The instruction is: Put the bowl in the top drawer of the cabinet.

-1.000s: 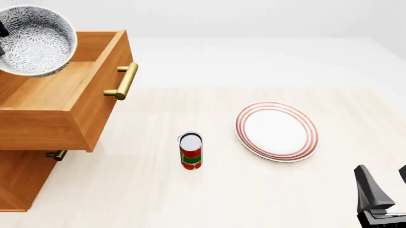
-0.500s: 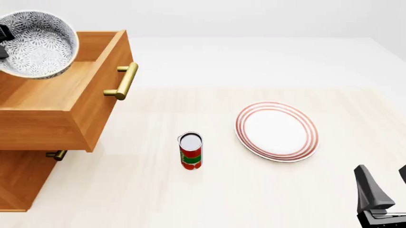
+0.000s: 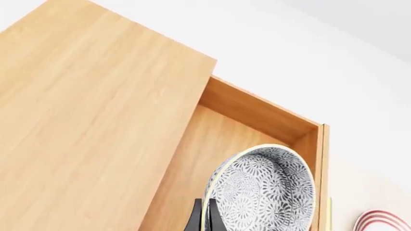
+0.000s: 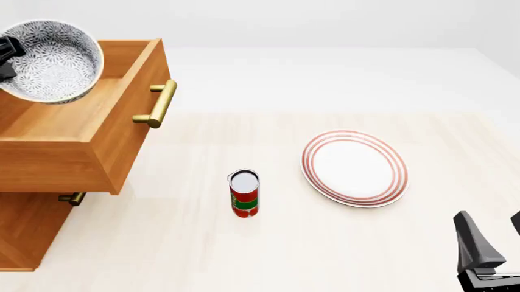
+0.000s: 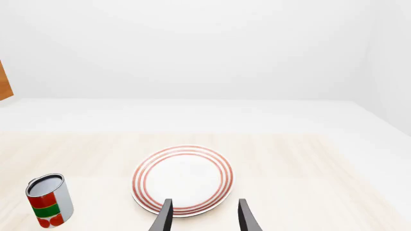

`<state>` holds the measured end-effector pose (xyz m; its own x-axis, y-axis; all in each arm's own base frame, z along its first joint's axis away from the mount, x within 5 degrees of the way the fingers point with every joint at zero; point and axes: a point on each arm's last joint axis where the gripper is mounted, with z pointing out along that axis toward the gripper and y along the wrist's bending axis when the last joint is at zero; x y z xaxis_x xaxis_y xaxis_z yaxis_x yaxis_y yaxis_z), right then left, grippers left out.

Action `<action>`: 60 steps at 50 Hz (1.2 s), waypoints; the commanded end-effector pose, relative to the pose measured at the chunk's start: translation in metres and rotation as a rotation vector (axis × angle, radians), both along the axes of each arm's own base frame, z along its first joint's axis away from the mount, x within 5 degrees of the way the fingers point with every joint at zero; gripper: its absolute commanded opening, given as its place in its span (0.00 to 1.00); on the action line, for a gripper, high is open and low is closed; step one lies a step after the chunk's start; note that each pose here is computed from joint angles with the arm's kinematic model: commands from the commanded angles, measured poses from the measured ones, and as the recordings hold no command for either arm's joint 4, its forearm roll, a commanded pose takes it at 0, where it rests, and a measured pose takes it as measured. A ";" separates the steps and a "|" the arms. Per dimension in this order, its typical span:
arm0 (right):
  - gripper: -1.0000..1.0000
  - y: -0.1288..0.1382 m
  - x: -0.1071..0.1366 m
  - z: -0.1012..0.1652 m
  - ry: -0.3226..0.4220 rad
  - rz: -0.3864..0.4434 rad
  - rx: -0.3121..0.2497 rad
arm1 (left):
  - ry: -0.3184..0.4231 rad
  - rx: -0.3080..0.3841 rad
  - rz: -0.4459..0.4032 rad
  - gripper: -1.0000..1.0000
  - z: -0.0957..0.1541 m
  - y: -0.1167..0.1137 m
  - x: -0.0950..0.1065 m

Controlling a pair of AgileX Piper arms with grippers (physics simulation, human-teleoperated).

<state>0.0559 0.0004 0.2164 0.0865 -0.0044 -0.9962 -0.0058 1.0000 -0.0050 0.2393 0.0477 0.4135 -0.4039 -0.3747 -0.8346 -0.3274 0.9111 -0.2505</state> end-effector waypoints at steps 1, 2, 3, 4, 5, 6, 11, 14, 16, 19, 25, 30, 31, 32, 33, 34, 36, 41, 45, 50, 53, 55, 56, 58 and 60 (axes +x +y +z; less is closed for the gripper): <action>1.00 0.000 0.000 0.000 0.000 0.000 0.000 | -0.002 0.006 -0.001 0.00 0.000 0.002 0.004; 1.00 0.000 0.000 0.000 0.000 0.000 0.000 | -0.001 0.007 -0.001 0.00 -0.001 0.002 0.005; 1.00 0.000 0.000 0.000 0.000 0.000 0.000 | 0.000 0.007 0.000 0.00 -0.001 0.002 0.005; 1.00 0.000 0.000 0.000 0.000 0.000 0.000 | 0.001 0.008 -0.001 0.00 -0.002 0.003 0.006; 1.00 0.000 0.000 0.000 0.000 0.000 0.000 | 0.002 0.009 0.000 0.00 -0.002 0.003 0.006; 1.00 0.000 0.000 0.000 0.000 0.000 0.000 | 0.002 0.009 -0.001 0.00 -0.002 0.003 0.006; 1.00 0.000 0.000 0.000 0.000 0.000 0.000 | 0.007 0.011 -0.002 0.00 -0.004 0.004 0.008; 1.00 0.000 0.000 0.000 0.000 0.000 0.000 | 0.009 0.012 -0.003 0.00 -0.005 0.004 0.009; 1.00 0.000 0.000 0.000 0.000 0.000 0.000 | 0.011 0.014 -0.004 0.00 -0.005 0.004 0.010; 1.00 0.000 0.000 0.000 0.000 0.000 0.000 | 0.014 0.015 -0.009 0.00 -0.007 0.003 0.012; 1.00 0.000 0.000 0.000 0.000 0.000 0.000 | 0.017 0.017 -0.012 0.00 -0.008 0.003 0.014; 1.00 0.000 0.000 0.000 0.000 0.000 0.000 | 0.018 0.017 -0.011 0.00 -0.008 0.004 0.015; 1.00 0.000 0.000 0.000 0.000 0.000 0.000 | 0.018 0.017 -0.012 0.00 -0.008 0.004 0.015; 1.00 0.000 0.000 0.000 0.000 0.000 0.000 | 0.018 0.016 -0.013 0.00 -0.008 0.003 0.016; 1.00 0.000 0.000 0.000 0.000 0.000 0.000 | 0.019 0.016 -0.013 0.00 -0.009 0.003 0.016; 1.00 0.000 0.000 0.000 0.000 0.000 0.000 | 0.019 0.016 -0.013 0.00 -0.009 0.003 0.016; 1.00 0.000 0.000 0.000 0.000 0.000 0.000 | 0.019 0.018 -0.012 0.00 -0.010 0.004 0.018; 1.00 0.000 0.000 0.000 0.000 0.000 0.000 | 0.021 0.017 -0.013 0.00 -0.011 0.004 0.018; 1.00 0.000 0.000 0.000 0.000 0.000 0.000 | 0.026 0.019 -0.013 0.00 -0.014 0.005 0.021; 1.00 0.000 0.000 0.000 0.000 0.000 0.000 | 0.031 0.023 -0.016 0.00 -0.017 0.005 0.024; 1.00 0.000 0.000 0.000 0.000 0.000 0.000 | 0.036 0.026 -0.021 0.00 -0.019 0.005 0.027; 1.00 0.000 0.000 0.000 0.000 0.000 0.000 | 0.036 0.027 -0.022 0.00 -0.019 0.005 0.027; 1.00 0.000 0.000 0.000 0.000 0.000 0.000 | 0.037 0.028 -0.023 0.00 -0.019 0.005 0.028; 1.00 0.000 0.000 0.000 0.000 0.000 0.000 | 0.039 0.030 -0.024 0.00 -0.020 0.006 0.029; 1.00 0.000 0.000 0.000 0.000 0.000 0.000 | 0.041 0.032 -0.024 0.00 -0.020 0.006 0.030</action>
<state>0.0559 0.0003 0.2164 0.0866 -0.0044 -0.9962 -0.0058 1.0000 -0.0050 0.2649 0.0533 0.3943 -0.4451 -0.3473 -0.8254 -0.3218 0.9222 -0.2145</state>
